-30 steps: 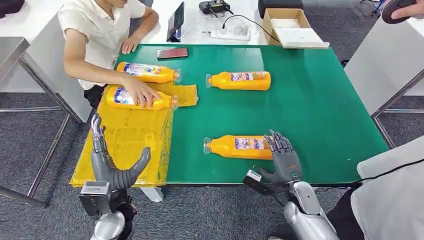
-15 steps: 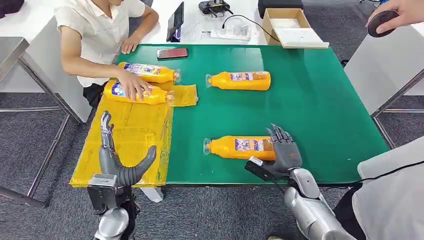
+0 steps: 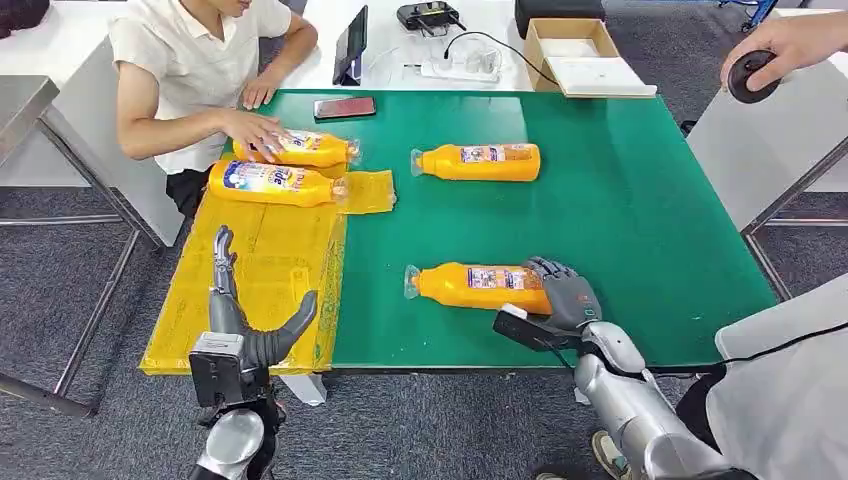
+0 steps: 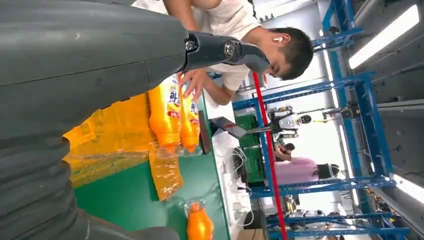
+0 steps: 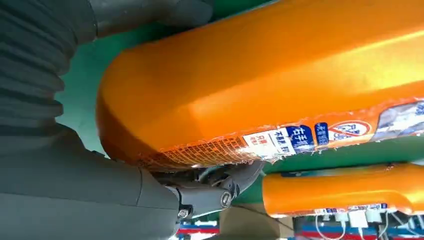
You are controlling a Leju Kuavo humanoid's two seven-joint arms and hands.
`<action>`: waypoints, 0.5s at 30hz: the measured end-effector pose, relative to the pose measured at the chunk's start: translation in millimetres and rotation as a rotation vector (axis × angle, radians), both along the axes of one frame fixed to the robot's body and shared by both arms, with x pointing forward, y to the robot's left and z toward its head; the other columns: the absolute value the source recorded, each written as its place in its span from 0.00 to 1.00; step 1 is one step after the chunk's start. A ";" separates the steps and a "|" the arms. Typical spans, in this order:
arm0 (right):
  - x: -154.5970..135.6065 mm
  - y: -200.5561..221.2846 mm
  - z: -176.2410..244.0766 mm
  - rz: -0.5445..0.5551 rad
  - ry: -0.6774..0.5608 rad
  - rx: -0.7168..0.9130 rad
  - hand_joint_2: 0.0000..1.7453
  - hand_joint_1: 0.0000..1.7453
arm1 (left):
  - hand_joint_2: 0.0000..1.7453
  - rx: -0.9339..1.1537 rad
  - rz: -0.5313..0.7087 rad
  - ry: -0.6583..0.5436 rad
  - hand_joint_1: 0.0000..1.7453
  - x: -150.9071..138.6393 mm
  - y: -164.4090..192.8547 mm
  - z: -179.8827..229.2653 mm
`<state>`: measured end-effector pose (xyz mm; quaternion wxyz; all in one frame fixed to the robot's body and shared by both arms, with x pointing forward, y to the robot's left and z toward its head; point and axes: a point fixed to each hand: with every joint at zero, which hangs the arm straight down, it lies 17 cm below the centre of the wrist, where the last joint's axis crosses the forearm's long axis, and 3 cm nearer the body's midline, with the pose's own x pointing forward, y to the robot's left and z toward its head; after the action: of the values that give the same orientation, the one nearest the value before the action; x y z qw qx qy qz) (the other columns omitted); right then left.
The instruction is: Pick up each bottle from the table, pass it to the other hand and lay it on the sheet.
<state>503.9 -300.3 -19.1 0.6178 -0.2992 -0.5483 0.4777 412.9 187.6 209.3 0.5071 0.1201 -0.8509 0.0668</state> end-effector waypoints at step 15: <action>-12.7 37.2 0.5 0.112 0.068 0.297 1.00 1.00 | 1.00 -0.014 -0.039 0.006 0.00 3.8 -7.7 -2.9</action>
<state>491.2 -263.1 -18.6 0.6458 -0.1573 -0.6074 0.4351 416.7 179.8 206.4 0.5116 0.1002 -0.8511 0.0623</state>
